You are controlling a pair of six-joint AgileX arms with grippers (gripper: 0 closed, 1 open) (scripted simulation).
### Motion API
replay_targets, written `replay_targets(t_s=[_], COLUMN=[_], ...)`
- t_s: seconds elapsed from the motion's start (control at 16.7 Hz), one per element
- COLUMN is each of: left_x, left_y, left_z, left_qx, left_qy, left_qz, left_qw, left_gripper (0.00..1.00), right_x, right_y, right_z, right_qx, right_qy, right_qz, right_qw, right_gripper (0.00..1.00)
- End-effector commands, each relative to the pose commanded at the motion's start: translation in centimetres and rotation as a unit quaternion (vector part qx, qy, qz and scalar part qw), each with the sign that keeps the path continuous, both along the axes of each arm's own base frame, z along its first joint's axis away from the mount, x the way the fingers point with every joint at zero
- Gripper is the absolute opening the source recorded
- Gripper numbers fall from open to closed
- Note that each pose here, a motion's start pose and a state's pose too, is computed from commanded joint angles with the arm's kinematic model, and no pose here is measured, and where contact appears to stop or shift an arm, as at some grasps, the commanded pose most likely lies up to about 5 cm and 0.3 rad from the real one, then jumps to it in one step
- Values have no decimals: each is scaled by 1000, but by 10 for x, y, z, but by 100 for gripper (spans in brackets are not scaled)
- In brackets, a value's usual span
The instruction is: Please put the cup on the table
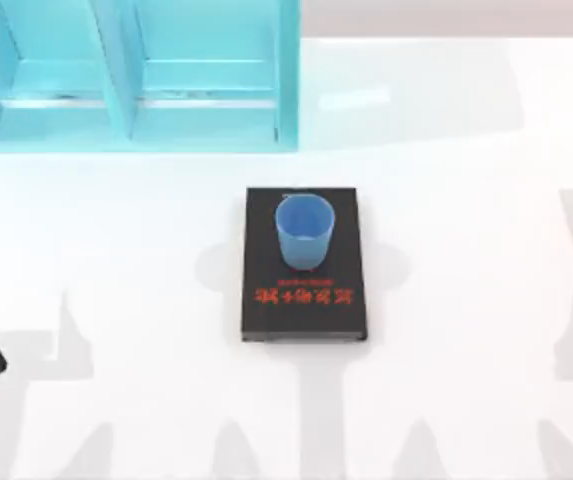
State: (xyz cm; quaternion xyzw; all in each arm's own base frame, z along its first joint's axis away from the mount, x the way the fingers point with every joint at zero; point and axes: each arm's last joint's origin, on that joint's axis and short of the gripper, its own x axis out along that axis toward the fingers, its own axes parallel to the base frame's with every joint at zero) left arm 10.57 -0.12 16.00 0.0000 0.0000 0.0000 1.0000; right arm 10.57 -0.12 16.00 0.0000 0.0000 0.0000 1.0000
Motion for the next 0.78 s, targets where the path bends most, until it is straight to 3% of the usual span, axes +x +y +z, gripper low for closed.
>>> replay_targets(t_s=[0.36,0.78], left_x=[0,25], left_y=[-2,-17], left_z=[20,120], left_qx=[-13,-66], left_qy=[25,155], left_qz=[-10,-49], left_qw=[1000,984], left_gripper=[100,100], right_x=[0,0], right_y=[0,0], right_z=[0,0], right_qx=[0,0], right_qy=[0,0], right_qz=[0,0], right_qw=[1000,1000], right_gripper=[100,100])
